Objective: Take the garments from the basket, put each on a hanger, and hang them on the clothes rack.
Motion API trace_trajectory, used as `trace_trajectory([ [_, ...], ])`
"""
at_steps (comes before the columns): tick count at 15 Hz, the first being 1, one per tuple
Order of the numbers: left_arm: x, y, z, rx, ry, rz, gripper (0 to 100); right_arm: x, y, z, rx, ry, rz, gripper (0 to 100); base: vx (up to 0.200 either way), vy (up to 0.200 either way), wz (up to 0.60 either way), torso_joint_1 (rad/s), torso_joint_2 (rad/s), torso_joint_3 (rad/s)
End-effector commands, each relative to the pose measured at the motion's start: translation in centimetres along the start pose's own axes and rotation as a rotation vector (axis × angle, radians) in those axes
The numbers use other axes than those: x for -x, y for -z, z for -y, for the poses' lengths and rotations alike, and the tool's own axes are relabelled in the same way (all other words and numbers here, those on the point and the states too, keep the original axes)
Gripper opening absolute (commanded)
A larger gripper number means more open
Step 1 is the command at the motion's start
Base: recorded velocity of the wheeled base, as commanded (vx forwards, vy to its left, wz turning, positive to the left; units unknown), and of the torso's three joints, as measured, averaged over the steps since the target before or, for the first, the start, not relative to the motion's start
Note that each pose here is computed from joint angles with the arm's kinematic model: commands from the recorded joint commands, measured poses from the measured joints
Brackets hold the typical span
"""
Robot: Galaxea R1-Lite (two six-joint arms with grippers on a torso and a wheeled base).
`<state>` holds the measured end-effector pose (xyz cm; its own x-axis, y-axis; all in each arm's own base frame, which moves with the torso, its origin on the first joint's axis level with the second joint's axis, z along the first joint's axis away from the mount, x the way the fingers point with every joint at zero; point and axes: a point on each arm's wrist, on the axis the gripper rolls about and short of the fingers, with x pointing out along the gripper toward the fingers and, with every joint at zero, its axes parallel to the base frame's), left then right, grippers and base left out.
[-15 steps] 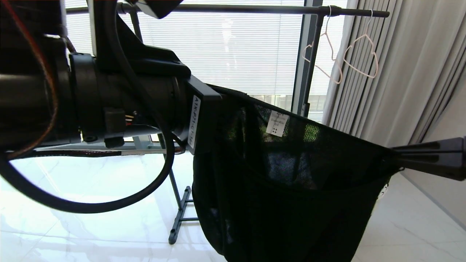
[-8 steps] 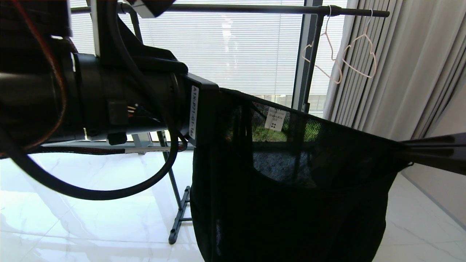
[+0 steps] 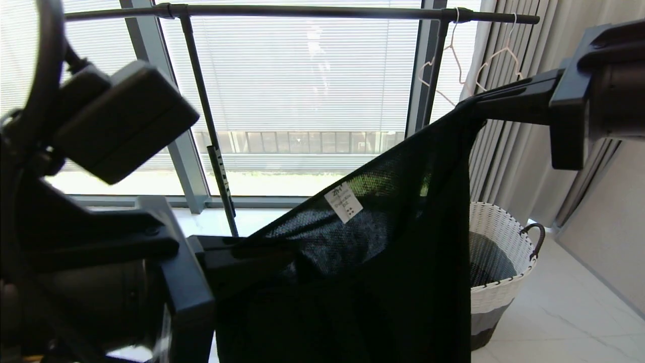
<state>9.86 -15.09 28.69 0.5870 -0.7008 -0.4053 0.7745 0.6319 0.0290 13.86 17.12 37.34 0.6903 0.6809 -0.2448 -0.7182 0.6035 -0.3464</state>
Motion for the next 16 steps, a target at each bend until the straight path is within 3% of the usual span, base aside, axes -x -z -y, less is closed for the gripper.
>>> trace_trajectory([
  [1,1.4,0.8,0.3,-0.008,0.016,0.015,0,-1.3,0.2,-0.2,0.005,-0.009,-0.027,0,0.000,0.000,0.00,0.000,0.00,0.000],
  [4,0.9,-0.2,-0.2,-0.009,-0.011,0.048,0,0.3,0.9,-0.3,0.010,-0.010,-0.057,0,0.000,0.000,0.00,0.000,0.00,0.000],
  [7,-2.4,-3.4,-2.9,-0.068,-0.144,0.184,0,5.0,2.8,-0.5,0.034,-0.066,-0.200,0,0.000,0.000,0.00,0.000,0.00,0.000],
  [10,-3.6,-4.0,-2.6,-0.084,-0.100,0.192,0,5.1,2.9,-0.6,0.033,-0.067,-0.204,0,0.000,0.000,0.00,0.000,0.00,0.000],
  [11,-4.0,-4.0,-2.1,-0.089,-0.085,0.184,0,5.1,3.0,-0.6,0.033,-0.068,-0.207,100,0.000,0.000,0.00,0.000,0.00,0.000],
  [14,-4.3,-3.8,-2.2,-0.088,-0.095,0.174,0,5.7,3.0,-0.7,0.027,-0.073,-0.193,100,0.000,0.000,0.00,0.000,0.00,0.000],
  [16,-4.3,-3.3,-2.6,-0.083,-0.145,0.151,0,7.1,4.1,-0.6,-0.012,-0.046,-0.208,100,0.000,0.000,0.00,0.000,0.00,0.000],
])
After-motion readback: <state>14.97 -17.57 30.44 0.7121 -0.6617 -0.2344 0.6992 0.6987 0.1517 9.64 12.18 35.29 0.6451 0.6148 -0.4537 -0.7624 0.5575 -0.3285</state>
